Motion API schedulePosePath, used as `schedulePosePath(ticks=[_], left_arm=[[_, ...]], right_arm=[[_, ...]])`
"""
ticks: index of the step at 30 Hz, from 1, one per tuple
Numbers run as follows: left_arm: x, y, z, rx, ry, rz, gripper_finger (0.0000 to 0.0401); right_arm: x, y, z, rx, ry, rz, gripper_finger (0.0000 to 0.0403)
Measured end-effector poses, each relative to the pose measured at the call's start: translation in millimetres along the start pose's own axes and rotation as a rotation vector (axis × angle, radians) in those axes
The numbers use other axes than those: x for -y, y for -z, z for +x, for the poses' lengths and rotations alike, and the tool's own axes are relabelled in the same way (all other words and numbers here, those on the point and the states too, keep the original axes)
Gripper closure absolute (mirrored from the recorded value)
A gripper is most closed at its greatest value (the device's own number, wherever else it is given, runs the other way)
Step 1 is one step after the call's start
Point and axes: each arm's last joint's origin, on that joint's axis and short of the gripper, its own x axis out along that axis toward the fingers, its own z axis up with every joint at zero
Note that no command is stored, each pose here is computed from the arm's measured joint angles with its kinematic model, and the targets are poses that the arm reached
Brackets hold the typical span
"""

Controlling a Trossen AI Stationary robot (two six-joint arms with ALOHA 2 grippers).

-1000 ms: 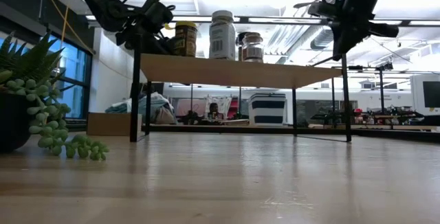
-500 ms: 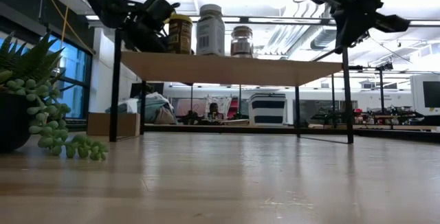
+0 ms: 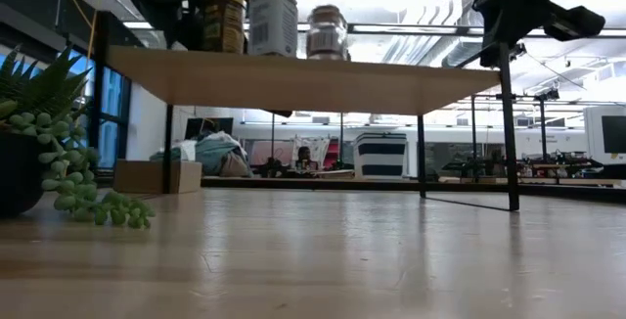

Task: Shelf spices
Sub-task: Move the shelf to the center of the table

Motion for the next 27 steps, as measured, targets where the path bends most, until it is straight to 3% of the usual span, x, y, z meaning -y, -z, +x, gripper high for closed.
schedulePosePath(ticks=[6, 10, 15, 20, 23, 27], left_arm=[[13, -1, -5, 0.027, 0.017, 0.088, 0.0401], [1, -15, -17, 0.097, -0.117, 0.156, 0.0401], [-23, -45, -46, 0.21, -0.256, 0.158, 0.0401], [-40, -66, -98, 0.289, -0.313, 0.111, 0.0401], [-44, -60, -127, 0.23, -0.317, 0.074, 0.0401], [-44, -35, -156, 0.058, -0.308, -0.062, 0.0401]], right_arm=[[5, -6, -14, 0.076, -0.04, 0.03, 0.0403], [10, -29, -36, 0.229, -0.043, 0.06, 0.0403], [7, -72, -49, 0.4, -0.069, 0.069, 0.0403], [-12, -119, -28, 0.368, -0.208, -0.034, 0.0403], [-19, -144, -3, 0.306, -0.24, -0.084, 0.0403], [-23, -162, 40, 0.15, -0.237, -0.141, 0.0403]])
